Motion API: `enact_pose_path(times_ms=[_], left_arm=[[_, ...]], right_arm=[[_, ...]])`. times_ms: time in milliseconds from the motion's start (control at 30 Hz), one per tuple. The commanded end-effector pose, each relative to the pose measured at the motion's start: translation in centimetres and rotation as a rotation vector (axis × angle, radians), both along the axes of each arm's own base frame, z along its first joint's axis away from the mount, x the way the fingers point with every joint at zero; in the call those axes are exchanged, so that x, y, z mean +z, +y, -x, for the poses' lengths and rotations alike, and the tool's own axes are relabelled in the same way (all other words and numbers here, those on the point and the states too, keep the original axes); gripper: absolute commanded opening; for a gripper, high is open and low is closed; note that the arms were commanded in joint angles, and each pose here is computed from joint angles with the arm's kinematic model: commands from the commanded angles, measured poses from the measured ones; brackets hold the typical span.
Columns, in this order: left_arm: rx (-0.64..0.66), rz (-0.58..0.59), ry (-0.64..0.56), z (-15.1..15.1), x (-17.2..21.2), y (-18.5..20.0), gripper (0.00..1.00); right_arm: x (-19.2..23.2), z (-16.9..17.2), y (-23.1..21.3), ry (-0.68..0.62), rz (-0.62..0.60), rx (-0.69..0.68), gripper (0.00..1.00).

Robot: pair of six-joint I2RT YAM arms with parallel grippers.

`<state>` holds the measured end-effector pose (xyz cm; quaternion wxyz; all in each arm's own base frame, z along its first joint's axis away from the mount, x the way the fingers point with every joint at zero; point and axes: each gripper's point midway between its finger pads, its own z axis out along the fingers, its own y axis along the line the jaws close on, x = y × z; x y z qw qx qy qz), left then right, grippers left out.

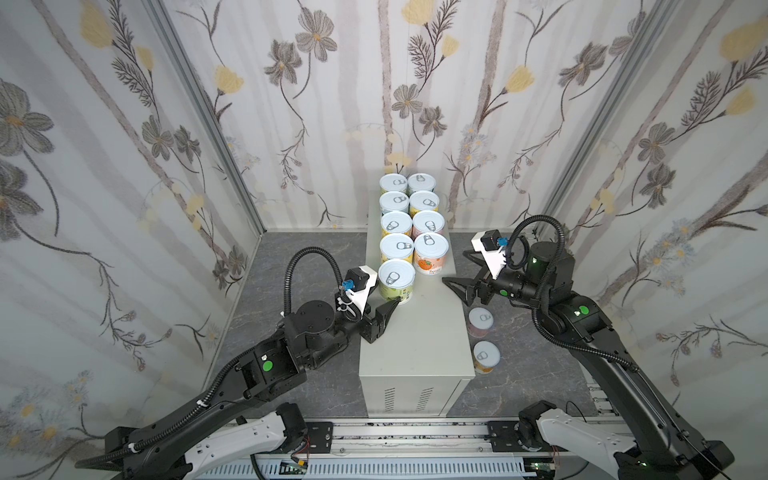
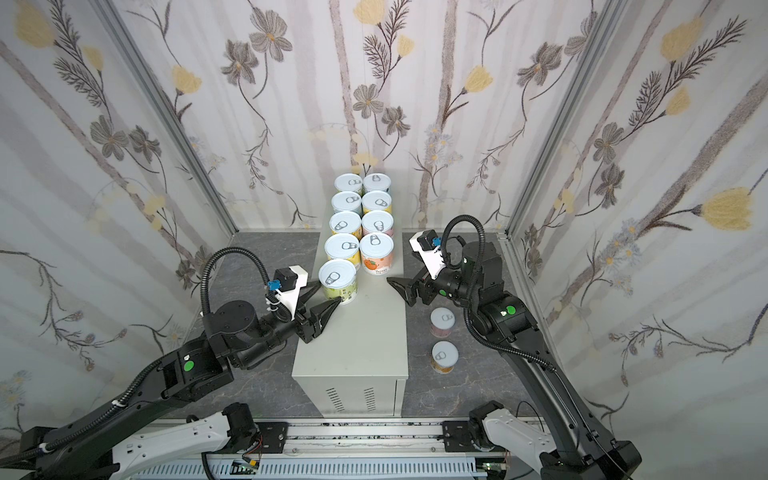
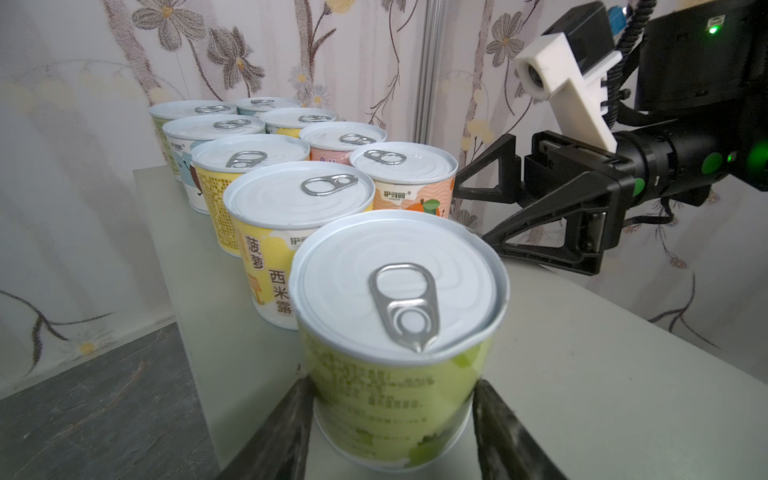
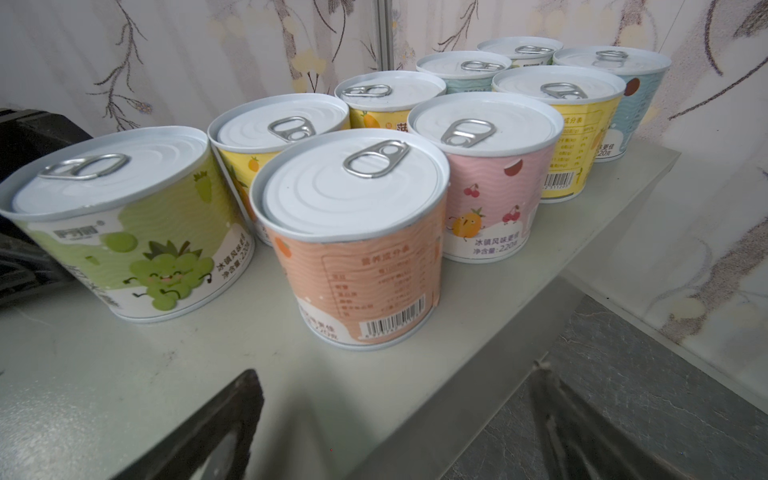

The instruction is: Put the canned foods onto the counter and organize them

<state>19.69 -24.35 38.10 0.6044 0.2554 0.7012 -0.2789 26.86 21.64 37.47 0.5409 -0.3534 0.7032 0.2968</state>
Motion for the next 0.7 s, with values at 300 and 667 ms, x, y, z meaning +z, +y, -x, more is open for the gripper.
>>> enact_pose_path(times_ms=[300,667], left_arm=[[0.019,0.08,-0.057,0.9,3.1,2.1,0.69],[0.104,0.182,-0.286,3.4,13.7,8.5,0.87]], right_arm=[[1.4,-0.9,-4.6,-0.007,0.028,-0.192,1.0],[-11.0,-2.1,-14.7,0.48,0.088,-0.767,1.0]])
